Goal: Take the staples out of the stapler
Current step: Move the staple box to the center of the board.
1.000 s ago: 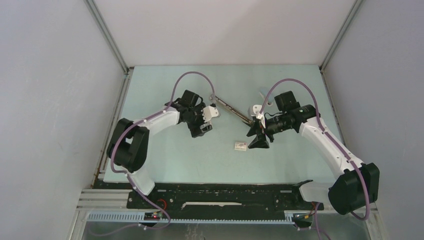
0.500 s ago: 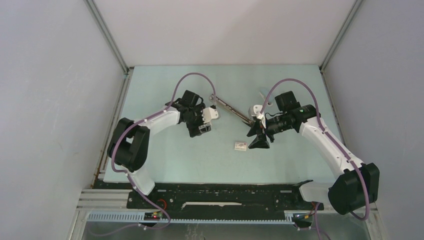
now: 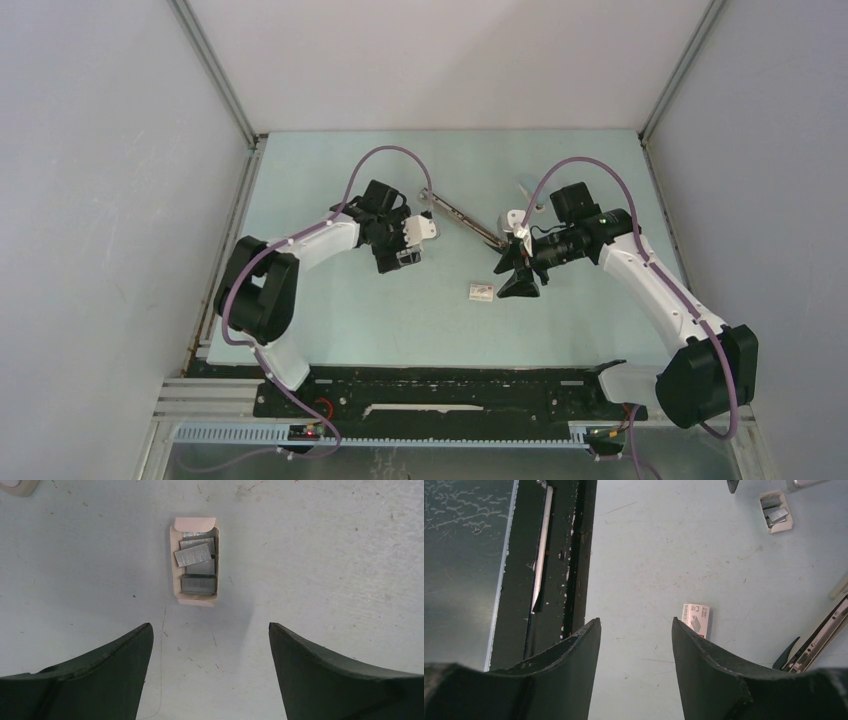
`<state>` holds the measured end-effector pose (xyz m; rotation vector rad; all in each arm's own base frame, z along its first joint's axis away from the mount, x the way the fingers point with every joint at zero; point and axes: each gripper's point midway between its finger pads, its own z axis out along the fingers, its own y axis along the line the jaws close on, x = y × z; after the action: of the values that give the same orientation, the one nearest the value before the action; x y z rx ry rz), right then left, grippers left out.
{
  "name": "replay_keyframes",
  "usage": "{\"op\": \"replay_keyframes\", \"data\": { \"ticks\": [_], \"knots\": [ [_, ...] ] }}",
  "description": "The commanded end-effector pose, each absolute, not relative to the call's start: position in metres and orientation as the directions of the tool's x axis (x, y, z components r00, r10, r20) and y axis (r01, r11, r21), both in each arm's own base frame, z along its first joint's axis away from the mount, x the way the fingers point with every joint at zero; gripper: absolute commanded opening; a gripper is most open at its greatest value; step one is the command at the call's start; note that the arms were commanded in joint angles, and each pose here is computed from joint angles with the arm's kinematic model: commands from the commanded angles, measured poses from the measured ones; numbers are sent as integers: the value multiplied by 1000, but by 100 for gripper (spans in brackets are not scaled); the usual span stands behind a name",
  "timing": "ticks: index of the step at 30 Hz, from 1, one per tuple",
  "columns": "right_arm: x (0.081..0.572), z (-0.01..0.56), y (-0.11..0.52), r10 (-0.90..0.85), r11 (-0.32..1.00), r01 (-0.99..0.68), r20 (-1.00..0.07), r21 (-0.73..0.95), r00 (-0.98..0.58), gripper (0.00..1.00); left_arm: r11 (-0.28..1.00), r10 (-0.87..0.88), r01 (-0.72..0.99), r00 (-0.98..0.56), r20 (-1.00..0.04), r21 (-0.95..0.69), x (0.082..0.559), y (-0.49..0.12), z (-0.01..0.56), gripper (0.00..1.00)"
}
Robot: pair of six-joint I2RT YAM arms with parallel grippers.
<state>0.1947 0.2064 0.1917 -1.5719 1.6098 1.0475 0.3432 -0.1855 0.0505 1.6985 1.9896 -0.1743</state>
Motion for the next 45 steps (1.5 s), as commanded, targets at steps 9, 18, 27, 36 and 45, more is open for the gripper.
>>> {"op": "replay_keyframes", "data": {
  "ticks": [9, 18, 27, 36, 45],
  "knots": [
    [194, 193, 207, -460, -50, -993, -885, 102, -68, 63, 179, 880, 941, -24, -474, 286, 348, -187, 65, 91],
    [195, 194, 205, -456, -48, -994, -887, 100, -68, 63, 159, 888, 946, -13, -459, 281, 344, -185, 59, 91],
    [194, 195, 205, -449, -50, -993, -891, 103, -70, 63, 133, 873, 955, 15, -488, 266, 342, -187, 59, 90],
    [193, 197, 205, -445, -53, -994, -893, 97, -64, 63, 124, 865, 964, 11, -501, 234, 344, -192, 53, 88],
    [193, 197, 205, -444, -55, -994, -894, 95, -61, 63, 166, 897, 953, -39, -440, 254, 362, -195, 43, 83]
  ]
}}
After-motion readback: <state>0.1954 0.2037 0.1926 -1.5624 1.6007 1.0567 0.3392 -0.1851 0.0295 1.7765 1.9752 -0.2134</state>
